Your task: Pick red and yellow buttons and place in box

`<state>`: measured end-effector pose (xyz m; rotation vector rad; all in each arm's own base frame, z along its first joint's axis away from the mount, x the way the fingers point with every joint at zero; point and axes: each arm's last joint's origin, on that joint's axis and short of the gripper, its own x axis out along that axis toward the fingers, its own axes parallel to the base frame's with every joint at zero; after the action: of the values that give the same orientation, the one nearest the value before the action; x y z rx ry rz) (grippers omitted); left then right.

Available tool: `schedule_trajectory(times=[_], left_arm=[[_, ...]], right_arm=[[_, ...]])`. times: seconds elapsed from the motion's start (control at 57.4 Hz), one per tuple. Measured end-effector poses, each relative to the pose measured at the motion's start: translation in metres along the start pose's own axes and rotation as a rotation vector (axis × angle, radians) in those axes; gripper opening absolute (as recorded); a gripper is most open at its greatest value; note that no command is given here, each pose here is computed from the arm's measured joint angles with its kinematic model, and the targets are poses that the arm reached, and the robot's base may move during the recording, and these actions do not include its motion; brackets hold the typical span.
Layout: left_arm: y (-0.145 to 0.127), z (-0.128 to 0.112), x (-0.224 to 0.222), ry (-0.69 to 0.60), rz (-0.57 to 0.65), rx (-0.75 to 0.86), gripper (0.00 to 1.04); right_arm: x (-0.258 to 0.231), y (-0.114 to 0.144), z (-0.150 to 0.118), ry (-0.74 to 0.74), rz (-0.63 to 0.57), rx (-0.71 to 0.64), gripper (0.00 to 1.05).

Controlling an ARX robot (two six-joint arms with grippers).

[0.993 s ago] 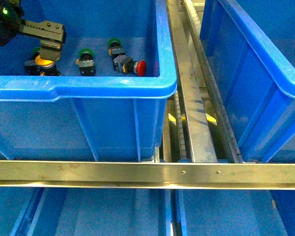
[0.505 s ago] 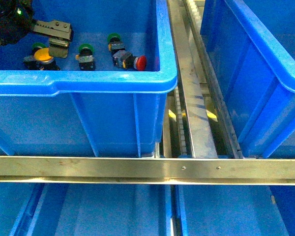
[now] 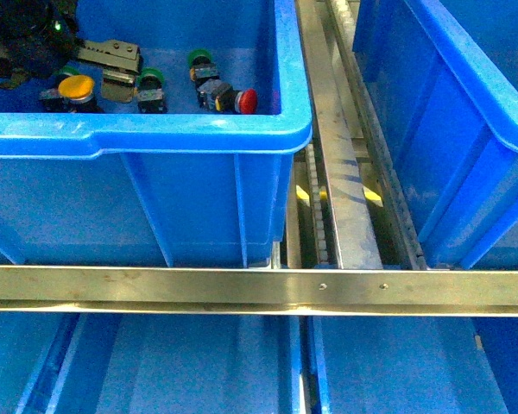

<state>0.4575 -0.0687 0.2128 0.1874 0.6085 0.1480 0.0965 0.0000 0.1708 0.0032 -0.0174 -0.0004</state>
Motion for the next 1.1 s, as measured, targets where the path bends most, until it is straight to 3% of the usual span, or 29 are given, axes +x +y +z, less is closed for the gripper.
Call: schedule_trajectory(times=[0.366, 0.627, 0.731, 1.097], left_arm=[[-0.008, -0.005, 0.012, 0.037, -0.002, 0.013, 0.95], [-0.009, 0.001, 0.013, 0.033, 0.007, -0.001, 0.58], [-0.009, 0.000, 0.013, 0.040, 0.015, -0.006, 0.37], [-0.007, 0.002, 0.010, 0.024, 0.022, -0.022, 0.34]], right_arm=[[0.000, 0.000, 0.000, 0.000, 0.000, 0.000, 0.99], [0.000, 0.000, 0.000, 0.000, 0.000, 0.000, 0.99], [0.000, 0.000, 0.000, 0.000, 0.000, 0.000, 0.99], [0.000, 0.000, 0.000, 0.000, 0.000, 0.000, 0.99]])
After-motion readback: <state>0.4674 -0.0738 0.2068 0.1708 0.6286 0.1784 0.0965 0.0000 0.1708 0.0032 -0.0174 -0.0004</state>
